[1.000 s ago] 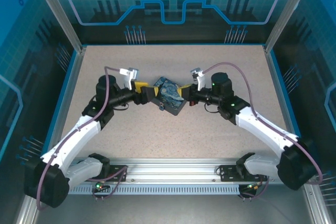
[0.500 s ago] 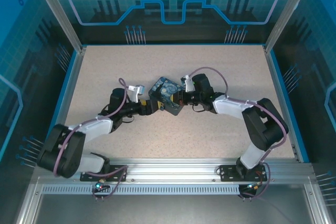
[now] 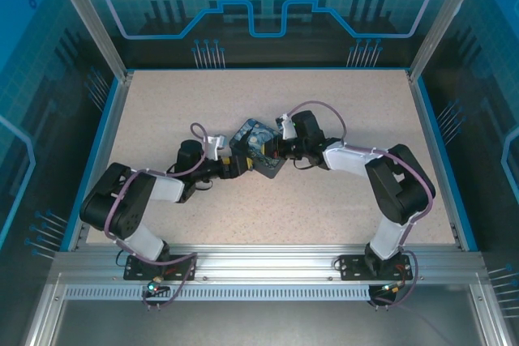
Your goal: Unlock a padlock with a key
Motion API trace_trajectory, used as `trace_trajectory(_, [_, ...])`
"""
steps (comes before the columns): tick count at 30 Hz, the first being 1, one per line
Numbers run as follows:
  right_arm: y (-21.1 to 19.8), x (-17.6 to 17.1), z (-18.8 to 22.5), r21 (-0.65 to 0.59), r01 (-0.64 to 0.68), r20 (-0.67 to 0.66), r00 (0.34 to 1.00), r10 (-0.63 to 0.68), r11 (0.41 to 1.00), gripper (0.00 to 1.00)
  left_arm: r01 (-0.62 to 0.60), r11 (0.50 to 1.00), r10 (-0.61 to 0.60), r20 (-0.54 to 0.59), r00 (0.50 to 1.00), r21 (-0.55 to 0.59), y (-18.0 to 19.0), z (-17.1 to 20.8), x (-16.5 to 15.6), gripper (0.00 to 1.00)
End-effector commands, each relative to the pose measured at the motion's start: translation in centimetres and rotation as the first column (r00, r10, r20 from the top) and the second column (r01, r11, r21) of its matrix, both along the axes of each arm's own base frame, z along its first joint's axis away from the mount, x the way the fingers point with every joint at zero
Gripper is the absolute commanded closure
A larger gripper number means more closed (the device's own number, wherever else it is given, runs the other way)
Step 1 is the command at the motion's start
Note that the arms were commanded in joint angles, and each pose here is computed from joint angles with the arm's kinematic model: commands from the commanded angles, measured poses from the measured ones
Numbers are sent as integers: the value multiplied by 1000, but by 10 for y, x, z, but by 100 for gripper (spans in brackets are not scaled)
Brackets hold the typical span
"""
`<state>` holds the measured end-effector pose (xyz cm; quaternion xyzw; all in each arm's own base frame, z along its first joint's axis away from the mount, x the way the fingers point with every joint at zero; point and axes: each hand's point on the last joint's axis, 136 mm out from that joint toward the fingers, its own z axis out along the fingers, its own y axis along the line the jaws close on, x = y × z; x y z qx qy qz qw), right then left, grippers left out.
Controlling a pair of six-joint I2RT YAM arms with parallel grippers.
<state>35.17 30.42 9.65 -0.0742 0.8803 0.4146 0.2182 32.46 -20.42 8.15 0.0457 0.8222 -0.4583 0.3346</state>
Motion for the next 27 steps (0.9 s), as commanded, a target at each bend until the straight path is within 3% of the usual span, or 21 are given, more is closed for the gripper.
trace_trajectory(1, [-5, 3, -14, -55, 8, -35, 999, -10, 998, 100, 42, 999, -44, 84, 995, 22, -3, 5, 7, 7])
trace_trajectory(12, [-11, -2, -29, -128, 3, -82, 997, -13, 992, 100, 87, 995, -91, 114, 989, 41, -11, -7, 8, 8])
trace_trajectory(27, [-6, -3, -25, -122, -14, -72, 997, 5, 992, 100, 150, 976, -178, 174, 969, 160, -33, -28, 12, 12])
